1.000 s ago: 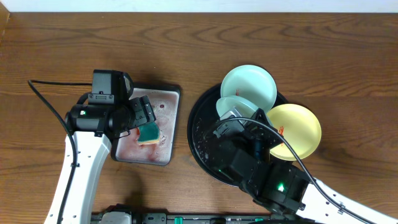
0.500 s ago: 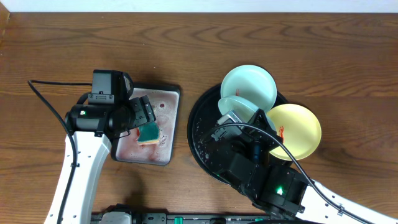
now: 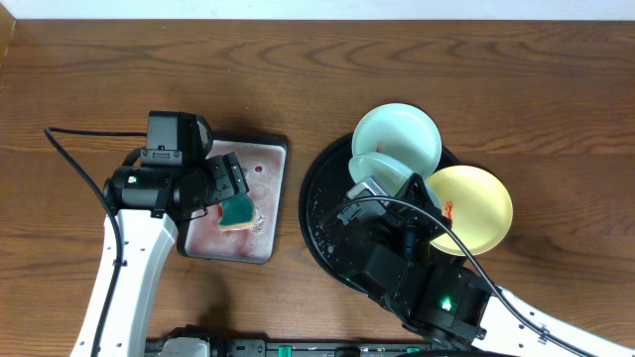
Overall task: Clean dirty plates on tray and stack at the side
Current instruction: 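Tilt the green plate up on its edge with the right gripper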
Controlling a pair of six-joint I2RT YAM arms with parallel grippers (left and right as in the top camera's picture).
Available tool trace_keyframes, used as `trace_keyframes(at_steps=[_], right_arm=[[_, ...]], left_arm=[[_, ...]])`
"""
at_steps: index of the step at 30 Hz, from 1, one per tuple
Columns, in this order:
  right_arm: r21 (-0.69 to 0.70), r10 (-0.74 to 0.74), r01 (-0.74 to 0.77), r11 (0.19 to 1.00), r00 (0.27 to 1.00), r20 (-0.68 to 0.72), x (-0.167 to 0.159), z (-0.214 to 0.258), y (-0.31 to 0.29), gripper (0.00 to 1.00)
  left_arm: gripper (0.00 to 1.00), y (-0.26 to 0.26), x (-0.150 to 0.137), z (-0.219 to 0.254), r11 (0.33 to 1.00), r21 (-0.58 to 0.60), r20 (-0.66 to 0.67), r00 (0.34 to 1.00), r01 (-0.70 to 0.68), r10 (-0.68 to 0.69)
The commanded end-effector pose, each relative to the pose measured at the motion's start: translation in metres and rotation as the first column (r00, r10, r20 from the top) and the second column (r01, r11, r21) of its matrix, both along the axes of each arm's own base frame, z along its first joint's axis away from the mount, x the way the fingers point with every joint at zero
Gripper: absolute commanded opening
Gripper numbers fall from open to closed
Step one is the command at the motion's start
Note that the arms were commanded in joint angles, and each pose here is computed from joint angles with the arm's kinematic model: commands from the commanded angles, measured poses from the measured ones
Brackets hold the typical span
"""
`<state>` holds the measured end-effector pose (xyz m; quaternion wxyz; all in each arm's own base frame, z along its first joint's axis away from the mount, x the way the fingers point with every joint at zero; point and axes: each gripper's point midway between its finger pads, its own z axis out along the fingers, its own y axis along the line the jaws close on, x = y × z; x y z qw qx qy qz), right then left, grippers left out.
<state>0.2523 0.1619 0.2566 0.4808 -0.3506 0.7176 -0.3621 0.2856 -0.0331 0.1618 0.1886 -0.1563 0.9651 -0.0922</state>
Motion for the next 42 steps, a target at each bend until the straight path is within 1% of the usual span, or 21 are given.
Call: trace_keyframes(at_steps=[1,21,24,26,27,29,30,31,32,33,34,35,36,37,38,39,40,41,42], right_arm=[[0.006,-0.014,0.014,1.000,0.999,0.030,0.000,0.010,-0.001,0.01],[0.007,-0.014,0.014,1.000,0.999,0.031,0.000,0.010,-0.001,0.01],[0.031,-0.012,0.011,0.999,0.999,0.033,0.000,0.011,0.001,0.01],[0.027,-0.040,0.038,0.999,0.998,0.057,0.001,0.015,-0.004,0.01],[0.063,-0.044,0.041,0.997,0.997,0.059,0.002,0.015,-0.003,0.01],[0.097,0.008,-0.010,0.995,1.000,0.017,0.001,0.007,0.009,0.01],[0.094,0.006,-0.008,0.996,1.000,0.022,0.000,0.008,0.008,0.01],[0.084,-0.018,0.014,0.996,0.999,0.042,0.001,0.011,0.004,0.01],[0.109,-0.048,0.041,0.993,0.997,0.066,0.002,0.015,0.000,0.01],[0.158,-0.045,0.035,0.987,0.997,0.056,0.003,0.012,0.003,0.01],[0.162,0.021,-0.021,0.987,1.000,0.001,0.001,0.003,0.015,0.01],[0.119,0.055,-0.052,0.992,0.998,-0.021,-0.001,0.000,0.018,0.01],[0.090,0.043,-0.042,0.995,0.999,-0.009,0.000,0.002,0.015,0.01],[0.079,-0.054,0.048,0.996,0.996,0.077,0.003,0.016,0.000,0.01],[0.125,-0.068,0.057,0.991,0.994,0.081,0.005,0.016,0.000,0.01],[0.138,-0.006,0.003,0.990,1.000,0.024,0.004,0.006,0.011,0.01],[0.105,0.067,-0.063,0.992,0.997,-0.037,0.000,-0.004,0.021,0.01],[0.097,0.064,-0.060,0.993,0.997,-0.035,0.000,-0.004,0.021,0.01],[0.120,-0.027,0.023,0.993,0.999,0.034,0.005,0.006,0.008,0.01]], left_arm=[[0.84,0.001,0.003,0.007,1.000,0.005,0.015,1.000,0.006,-0.006],[0.85,0.001,0.003,0.007,1.000,0.005,0.015,1.000,0.006,-0.006],[0.85,0.001,0.003,0.007,1.000,0.005,0.015,1.000,0.006,-0.006],[0.85,0.001,0.003,0.007,1.000,0.005,0.015,1.000,0.006,-0.006],[0.85,0.001,0.003,0.007,1.000,0.005,0.015,1.000,0.006,-0.006],[0.85,0.001,0.003,0.007,1.000,0.005,0.015,1.000,0.006,-0.006],[0.85,0.001,0.003,0.007,1.000,0.005,0.015,1.000,0.006,-0.006],[0.85,0.001,0.003,0.007,1.000,0.005,0.015,1.000,0.006,-0.006],[0.85,0.001,0.003,0.007,1.000,0.005,0.015,1.000,0.006,-0.006],[0.85,0.001,0.003,0.007,1.000,0.005,0.015,1.000,0.006,-0.006],[0.85,0.001,0.003,0.007,1.000,0.005,0.015,1.000,0.006,-0.006],[0.85,0.001,0.003,0.007,1.000,0.005,0.015,1.000,0.006,-0.006],[0.85,0.001,0.003,0.007,1.000,0.005,0.015,1.000,0.006,-0.006],[0.85,0.001,0.003,0.007,1.000,0.005,0.015,1.000,0.006,-0.006],[0.85,0.001,0.003,0.007,1.000,0.005,0.015,1.000,0.006,-0.006],[0.85,0.001,0.003,0.007,1.000,0.005,0.015,1.000,0.006,-0.006],[0.85,0.001,0.003,0.007,1.000,0.005,0.015,1.000,0.006,-0.006],[0.85,0.001,0.003,0.007,1.000,0.005,0.015,1.000,0.006,-0.006],[0.85,0.001,0.003,0.007,1.000,0.005,0.015,1.000,0.006,-0.006]])
